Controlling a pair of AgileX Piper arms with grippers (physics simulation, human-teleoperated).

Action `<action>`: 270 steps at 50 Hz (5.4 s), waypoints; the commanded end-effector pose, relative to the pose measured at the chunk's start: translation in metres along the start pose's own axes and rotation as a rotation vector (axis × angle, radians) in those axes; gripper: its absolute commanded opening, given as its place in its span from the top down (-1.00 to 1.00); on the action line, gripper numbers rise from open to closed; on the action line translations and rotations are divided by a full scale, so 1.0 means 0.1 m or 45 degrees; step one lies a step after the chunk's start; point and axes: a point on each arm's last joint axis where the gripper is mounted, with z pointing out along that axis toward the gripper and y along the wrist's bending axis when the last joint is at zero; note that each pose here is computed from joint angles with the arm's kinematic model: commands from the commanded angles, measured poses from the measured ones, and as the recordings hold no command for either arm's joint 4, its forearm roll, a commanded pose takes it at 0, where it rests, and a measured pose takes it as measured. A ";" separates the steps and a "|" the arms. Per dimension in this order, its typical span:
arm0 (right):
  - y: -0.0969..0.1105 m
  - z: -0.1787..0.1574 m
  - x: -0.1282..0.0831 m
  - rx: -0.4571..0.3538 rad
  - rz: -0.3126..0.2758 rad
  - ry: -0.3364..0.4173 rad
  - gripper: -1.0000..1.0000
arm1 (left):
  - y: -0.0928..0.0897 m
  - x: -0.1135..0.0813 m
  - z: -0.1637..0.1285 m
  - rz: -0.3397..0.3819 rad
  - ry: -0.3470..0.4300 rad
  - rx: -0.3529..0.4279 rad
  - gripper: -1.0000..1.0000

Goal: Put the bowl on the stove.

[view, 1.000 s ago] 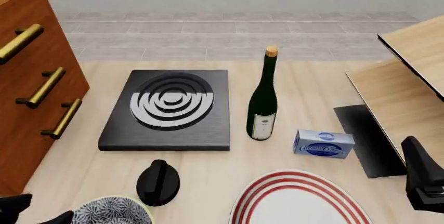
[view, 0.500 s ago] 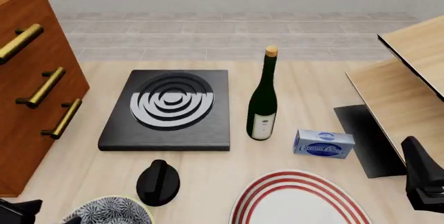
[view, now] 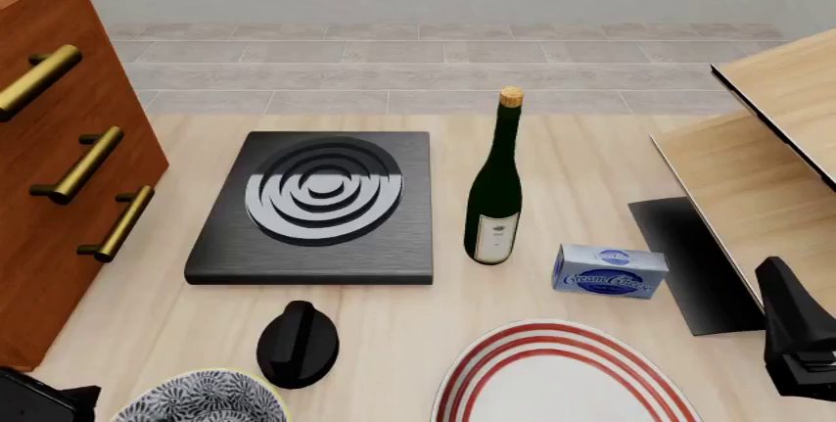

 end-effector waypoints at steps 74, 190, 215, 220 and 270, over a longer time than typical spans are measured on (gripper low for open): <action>0.00 0.00 0.00 0.000 0.000 0.000 -1.00 | 0.10 -0.82 -0.80 0.399 -0.441 -0.019 1.00; 0.00 0.00 0.00 0.000 0.000 0.000 -1.00 | 0.78 -2.68 1.07 -0.782 -0.565 -0.026 1.00; 0.00 0.00 0.00 0.000 0.000 0.000 -1.00 | 0.51 -2.62 1.23 -0.673 -0.504 0.041 1.00; 0.00 0.00 0.00 0.000 0.000 0.000 -1.00 | 0.53 -2.58 1.30 -0.676 -0.494 0.030 1.00; 0.00 0.00 0.00 0.000 0.000 0.000 -1.00 | 0.47 -2.45 1.63 -0.691 -0.449 0.040 1.00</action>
